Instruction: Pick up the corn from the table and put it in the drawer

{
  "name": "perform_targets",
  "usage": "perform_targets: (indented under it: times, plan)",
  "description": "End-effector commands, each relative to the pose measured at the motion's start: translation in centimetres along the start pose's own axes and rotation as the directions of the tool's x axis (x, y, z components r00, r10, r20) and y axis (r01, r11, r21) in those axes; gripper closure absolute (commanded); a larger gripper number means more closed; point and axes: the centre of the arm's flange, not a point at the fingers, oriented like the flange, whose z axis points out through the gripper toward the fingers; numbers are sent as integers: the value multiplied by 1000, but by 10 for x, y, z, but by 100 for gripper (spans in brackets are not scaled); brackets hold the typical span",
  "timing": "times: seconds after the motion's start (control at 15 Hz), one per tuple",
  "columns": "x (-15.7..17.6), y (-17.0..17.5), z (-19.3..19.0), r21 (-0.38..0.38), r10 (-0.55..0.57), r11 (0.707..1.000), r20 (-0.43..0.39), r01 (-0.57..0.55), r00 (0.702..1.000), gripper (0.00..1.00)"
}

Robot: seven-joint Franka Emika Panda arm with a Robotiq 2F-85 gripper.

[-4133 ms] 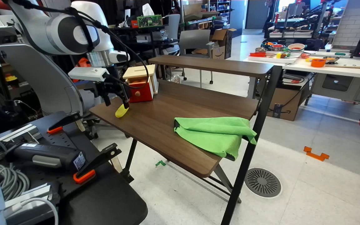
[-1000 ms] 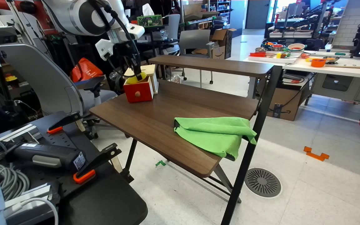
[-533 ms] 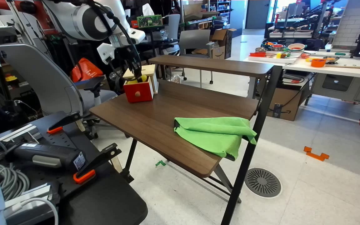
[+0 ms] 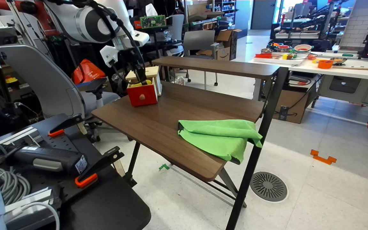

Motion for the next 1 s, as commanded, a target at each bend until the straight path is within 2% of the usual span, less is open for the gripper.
perform_targets:
  times: [0.0, 0.07, 0.2, 0.4, 0.67, 0.73, 0.8, 0.93]
  plan:
    - [1, 1, -36, 34, 17, 999, -58, -15, 998, 1]
    - [1, 3, -39, 39, 19, 999, -68, -16, 998, 4]
    - [2, 9, -48, 41, 26, 999, -84, -22, 996, 0]
    - [8, 11, -72, 65, 30, 998, -136, -22, 990, 0]
    - [9, 17, -102, 87, 25, 996, -153, -12, 988, 0]
    - [6, 19, -105, 73, 3, 997, -143, 8, 990, 0]
    - [17, 9, -89, 67, 16, 998, -147, -6, 989, 0]
    - [16, 11, -91, 66, 15, 998, -147, -5, 989, 0]
